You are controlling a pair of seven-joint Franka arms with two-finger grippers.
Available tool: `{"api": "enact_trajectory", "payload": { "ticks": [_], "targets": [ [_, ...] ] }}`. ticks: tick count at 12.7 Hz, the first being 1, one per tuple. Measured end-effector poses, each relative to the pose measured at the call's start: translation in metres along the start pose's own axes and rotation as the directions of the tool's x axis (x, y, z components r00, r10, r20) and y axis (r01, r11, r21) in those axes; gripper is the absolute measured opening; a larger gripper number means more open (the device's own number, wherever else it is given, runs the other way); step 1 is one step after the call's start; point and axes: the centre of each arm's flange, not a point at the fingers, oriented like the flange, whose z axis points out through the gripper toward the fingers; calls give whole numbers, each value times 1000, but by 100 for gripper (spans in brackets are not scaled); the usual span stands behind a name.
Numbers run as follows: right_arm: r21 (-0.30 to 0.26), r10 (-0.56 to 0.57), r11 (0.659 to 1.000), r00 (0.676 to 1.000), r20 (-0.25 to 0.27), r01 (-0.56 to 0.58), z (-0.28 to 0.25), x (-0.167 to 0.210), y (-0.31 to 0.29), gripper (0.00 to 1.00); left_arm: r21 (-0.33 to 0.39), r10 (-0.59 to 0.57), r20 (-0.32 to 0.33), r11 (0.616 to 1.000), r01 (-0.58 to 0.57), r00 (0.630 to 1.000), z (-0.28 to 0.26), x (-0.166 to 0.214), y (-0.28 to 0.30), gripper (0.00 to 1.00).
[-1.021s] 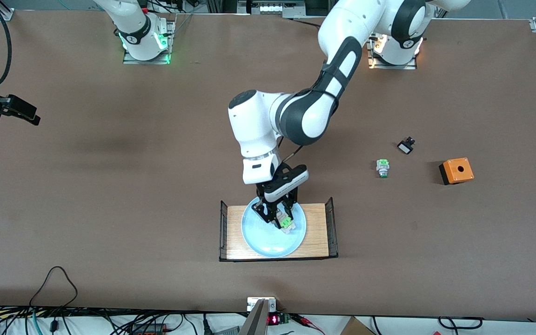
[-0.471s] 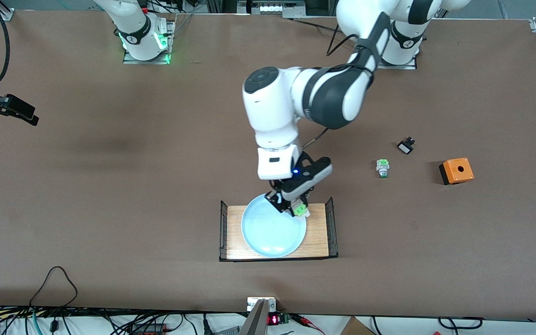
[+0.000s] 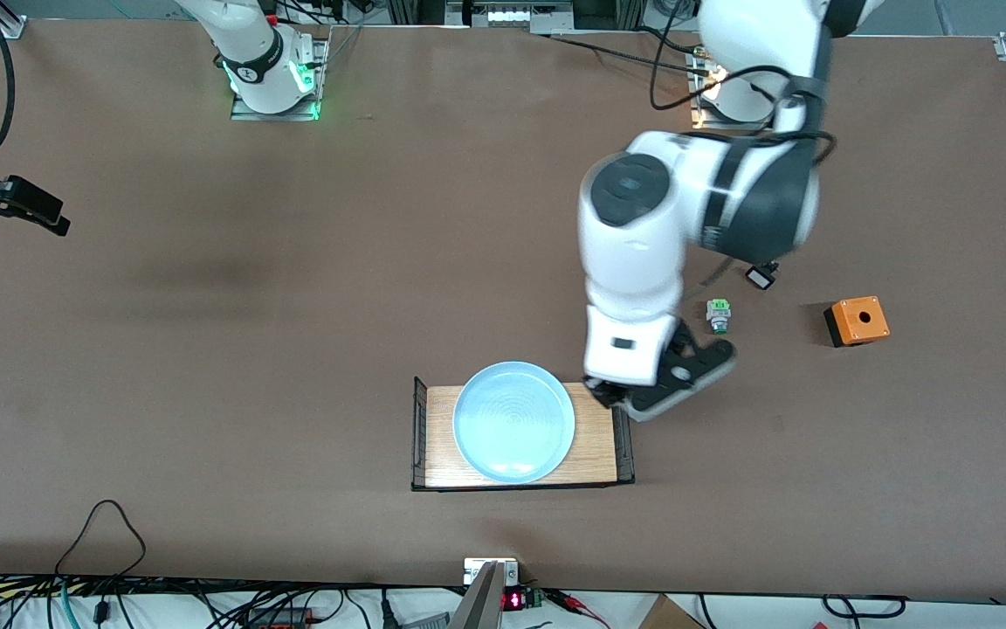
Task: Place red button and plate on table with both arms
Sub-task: 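Lift the button and carry it beside the orange box with the left gripper, then release the button with the left gripper while the right gripper approaches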
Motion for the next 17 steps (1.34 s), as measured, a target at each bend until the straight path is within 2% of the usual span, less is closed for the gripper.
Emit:
{"api": "enact_trajectory", "payload": {
  "ticks": [3,4,7,9,11,14,15,17],
  "targets": [
    [9,0,1000,1000,31,0,8,1,-2,100,19,117,132,993,-120,984,31,50,-64,42],
    [33,2,999,999,37,-3,11,2,-4,100,9,158,174,987,-162,972,43,68,-90,42],
    [67,8,998,999,43,-11,13,2,-7,100,-82,269,266,963,-256,926,76,121,-176,42],
    [74,47,996,998,46,-50,12,2,-13,100,-158,311,271,948,-276,911,102,147,-223,42],
    [75,104,991,993,52,-108,11,1,-41,100,-193,355,250,930,-313,901,148,155,-257,42],
    [105,230,966,970,84,-238,8,-11,-120,100,-218,389,248,915,-340,887,210,146,-297,42],
    [128,263,953,959,101,-275,7,-16,-146,100,-244,392,243,910,-335,887,224,144,-306,42],
    [158,311,933,945,103,-324,9,-18,-188,100,-281,377,224,908,-311,899,253,136,-323,42]
  ]
}}
